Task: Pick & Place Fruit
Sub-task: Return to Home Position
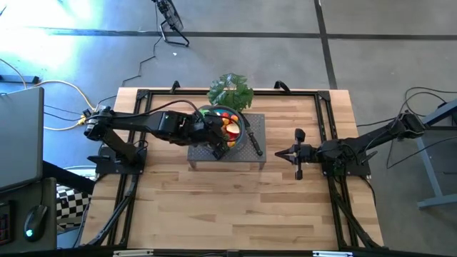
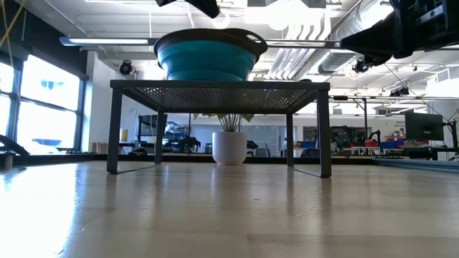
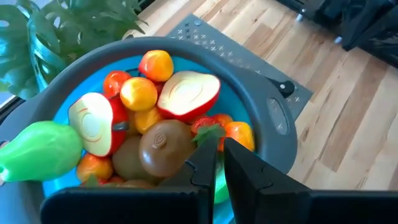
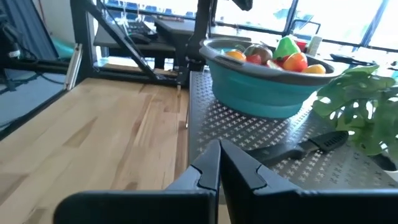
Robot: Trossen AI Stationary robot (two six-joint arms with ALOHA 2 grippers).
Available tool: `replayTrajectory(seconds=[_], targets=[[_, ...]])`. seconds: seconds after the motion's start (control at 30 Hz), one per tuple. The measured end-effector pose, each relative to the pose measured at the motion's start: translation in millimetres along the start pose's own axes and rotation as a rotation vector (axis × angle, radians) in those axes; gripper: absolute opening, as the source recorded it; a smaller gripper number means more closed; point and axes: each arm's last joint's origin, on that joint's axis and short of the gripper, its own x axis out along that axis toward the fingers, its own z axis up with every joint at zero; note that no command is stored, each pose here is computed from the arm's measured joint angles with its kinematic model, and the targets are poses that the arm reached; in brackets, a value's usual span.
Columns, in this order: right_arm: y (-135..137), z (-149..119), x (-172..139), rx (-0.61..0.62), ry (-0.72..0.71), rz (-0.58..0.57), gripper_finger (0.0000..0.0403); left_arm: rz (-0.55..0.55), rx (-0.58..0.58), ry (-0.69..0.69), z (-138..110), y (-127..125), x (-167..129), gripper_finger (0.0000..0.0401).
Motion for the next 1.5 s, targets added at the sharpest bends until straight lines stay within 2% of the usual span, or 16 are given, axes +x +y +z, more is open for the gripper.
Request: replayTrajectory(seconds=[0.13, 0.3, 0.43, 0.7, 0.83, 1.13, 1.3, 1.37, 1.5], targets=[[0.3, -1.6, 0.0, -0.006, 0.015, 0.008, 0.0004, -0.008, 0.010, -0.017, 1.7, -1.0, 0.0, 0.0029], [0.4, -1.5, 0.0, -0.006, 0.014, 0.008, 0.0004, 0.046, 0.148, -0.016, 1.1, 3.1, 0.8, 0.0029], [0.3, -1.5, 0.0, -0.001, 0.015, 0.007, 0.0004, 0.025, 0.272, -0.020, -7.4, -8.7, 9.0, 0.0029], [0.3, -1.5, 0.0, 0.065, 0.015, 0.006, 0.0004, -0.289, 0.613, -0.127, -31.5, -55.1, 0.3, 0.0029], [0.6, -1.5, 0.0, 0.087, 0.015, 0.017, 0.0004, -0.331, 0.670, -0.149, -37.9, -63.2, -9.4, 0.0029], [4.0, -1.5, -0.3, 0.120, 0.016, 0.132, 0.0004, -0.385, 0.734, -0.183, -45.6, -70.0, -26.3, 0.0029], [4.2, -1.7, -0.3, 0.121, 0.019, 0.142, 0.0004, -0.481, 0.775, -0.242, -65.3, -77.9, -6.0, 0.0029], [4.3, -1.9, -0.3, 0.120, 0.020, 0.143, 0.0004, -0.560, 0.792, -0.248, -76.3, -78.0, 2.4, 0.0029], [4.3, -2.4, -0.4, 0.122, 0.026, 0.143, 0.0004, -0.659, 0.792, -0.275, -93.0, -67.7, 7.2, 0.0029]])
